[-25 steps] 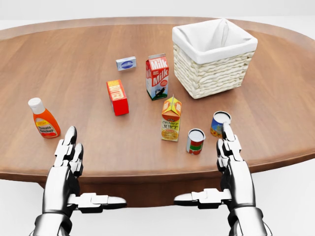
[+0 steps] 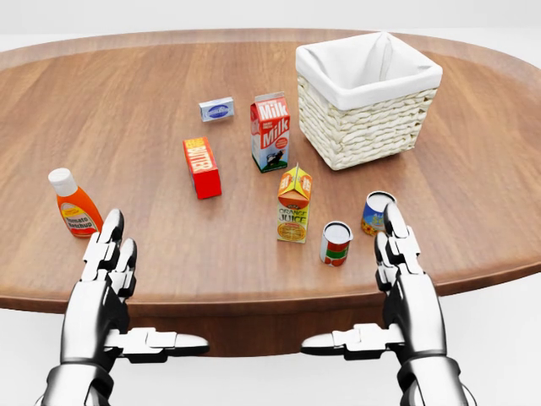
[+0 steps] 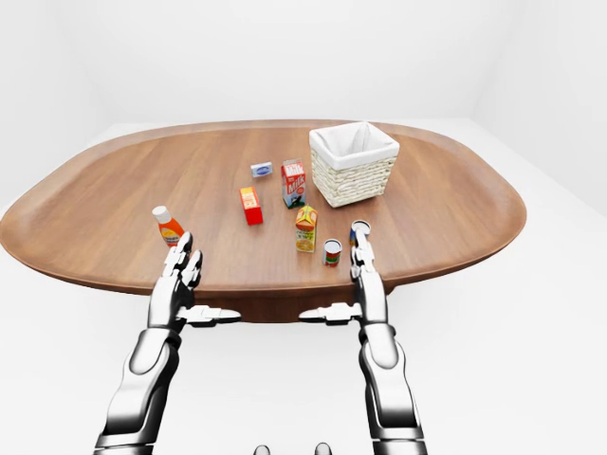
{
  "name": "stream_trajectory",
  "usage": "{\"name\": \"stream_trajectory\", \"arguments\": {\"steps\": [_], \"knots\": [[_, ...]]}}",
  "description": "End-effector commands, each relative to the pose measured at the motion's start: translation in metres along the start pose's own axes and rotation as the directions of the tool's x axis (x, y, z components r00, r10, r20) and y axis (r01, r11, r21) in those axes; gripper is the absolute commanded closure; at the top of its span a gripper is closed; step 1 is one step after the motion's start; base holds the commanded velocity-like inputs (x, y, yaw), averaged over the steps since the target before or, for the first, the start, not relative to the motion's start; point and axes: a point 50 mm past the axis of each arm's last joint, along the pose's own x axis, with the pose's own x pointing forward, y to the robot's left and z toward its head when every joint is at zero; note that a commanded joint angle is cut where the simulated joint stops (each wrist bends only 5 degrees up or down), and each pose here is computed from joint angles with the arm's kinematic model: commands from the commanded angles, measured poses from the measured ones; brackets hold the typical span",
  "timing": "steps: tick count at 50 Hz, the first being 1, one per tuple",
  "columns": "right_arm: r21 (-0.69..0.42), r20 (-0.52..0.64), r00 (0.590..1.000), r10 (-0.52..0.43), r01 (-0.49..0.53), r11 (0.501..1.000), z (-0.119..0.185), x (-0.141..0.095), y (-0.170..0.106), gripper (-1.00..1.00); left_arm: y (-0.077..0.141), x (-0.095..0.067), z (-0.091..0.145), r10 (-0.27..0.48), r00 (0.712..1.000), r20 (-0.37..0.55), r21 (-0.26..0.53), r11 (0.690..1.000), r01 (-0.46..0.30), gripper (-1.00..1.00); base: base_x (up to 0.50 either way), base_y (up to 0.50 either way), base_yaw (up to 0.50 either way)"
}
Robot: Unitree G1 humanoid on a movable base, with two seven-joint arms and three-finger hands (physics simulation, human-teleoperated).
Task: Pick up the orange juice, and put it in the basket.
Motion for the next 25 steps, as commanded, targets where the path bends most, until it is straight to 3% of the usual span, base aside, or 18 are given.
{"name": "stream_trajectory", "arguments": {"steps": [1,14,20,25], "knots": [[-0.021,-0.028,0.999,0.027,-0.027,0.999,-0.004,0.004,0.004,-1.00,-0.001,0.000,-0.014,-0.008,0.999,-0.036,0.047,0.999,0.010,-1.00,0.00,0.00,0.00],[-0.020,-0.023,0.999,0.028,-0.029,0.999,-0.002,0.005,0.005,-1.00,-0.001,0.000,-0.014,-0.004,0.999,-0.038,0.083,0.997,0.007,-1.00,0.00,0.00,0.00],[-0.027,0.006,1.000,0.027,-0.027,0.999,0.011,0.003,0.004,-1.00,0.002,-0.006,0.004,0.007,1.000,-0.018,0.081,0.997,-0.006,-1.00,0.00,0.00,0.00],[-0.038,0.078,0.996,0.032,-0.029,0.999,0.028,0.001,0.005,-1.00,0.004,-0.013,0.035,-0.025,0.993,0.112,0.089,0.996,0.015,-1.00,0.00,0.00,0.00]]}}
